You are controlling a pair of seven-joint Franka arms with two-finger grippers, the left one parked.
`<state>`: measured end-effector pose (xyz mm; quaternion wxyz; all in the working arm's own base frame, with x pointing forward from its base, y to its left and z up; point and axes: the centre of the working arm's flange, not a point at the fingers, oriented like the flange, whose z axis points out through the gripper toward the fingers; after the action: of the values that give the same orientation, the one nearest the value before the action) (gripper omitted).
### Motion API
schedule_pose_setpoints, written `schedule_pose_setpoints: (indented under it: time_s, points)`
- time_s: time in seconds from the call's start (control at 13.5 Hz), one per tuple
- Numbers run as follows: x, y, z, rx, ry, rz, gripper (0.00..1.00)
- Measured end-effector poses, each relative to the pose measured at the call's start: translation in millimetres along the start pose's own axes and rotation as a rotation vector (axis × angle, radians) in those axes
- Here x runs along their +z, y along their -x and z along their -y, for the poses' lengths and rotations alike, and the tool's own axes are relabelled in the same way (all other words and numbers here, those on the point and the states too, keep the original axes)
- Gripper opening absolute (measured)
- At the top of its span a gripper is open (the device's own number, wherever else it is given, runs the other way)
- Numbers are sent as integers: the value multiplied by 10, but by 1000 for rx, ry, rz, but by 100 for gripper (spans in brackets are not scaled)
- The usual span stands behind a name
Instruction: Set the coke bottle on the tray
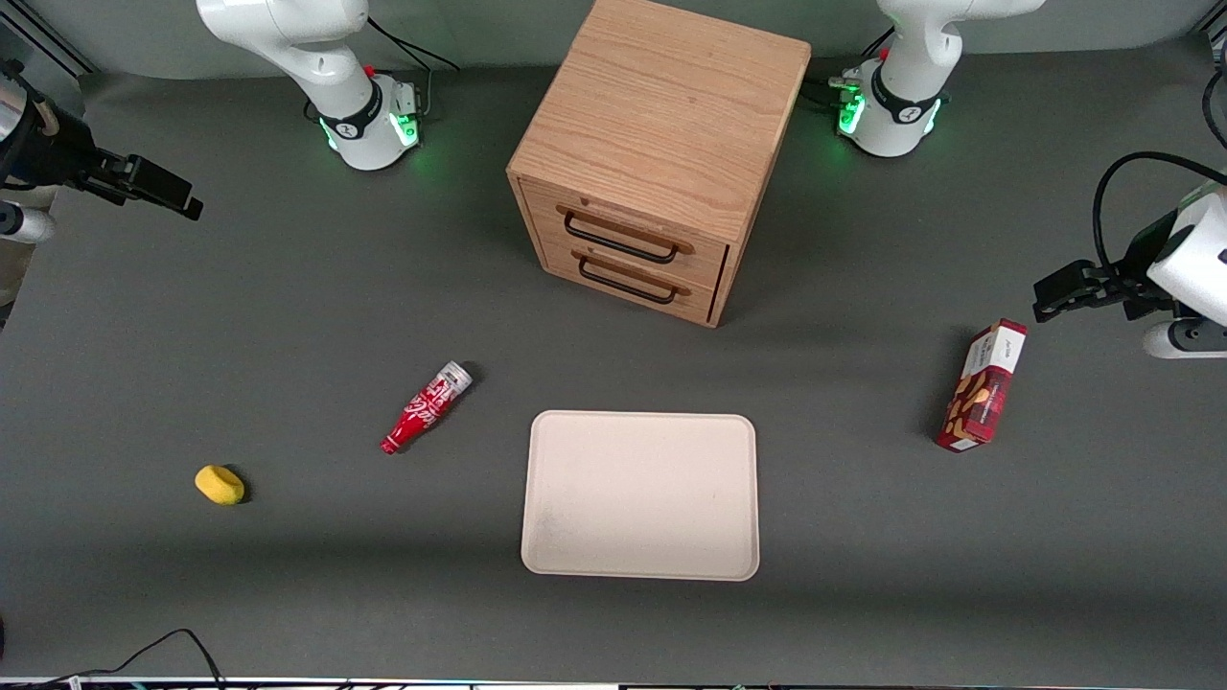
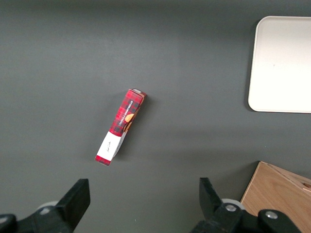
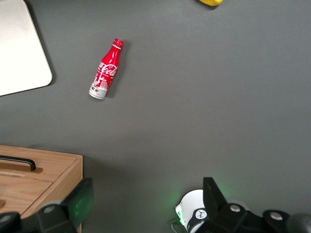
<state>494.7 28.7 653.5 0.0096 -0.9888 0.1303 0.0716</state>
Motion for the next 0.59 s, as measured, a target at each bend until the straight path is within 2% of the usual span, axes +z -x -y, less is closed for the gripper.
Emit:
schedule_pose_setpoints:
  time_s: [0.59]
  points:
    - [-50,50,18,-19,7,11,100]
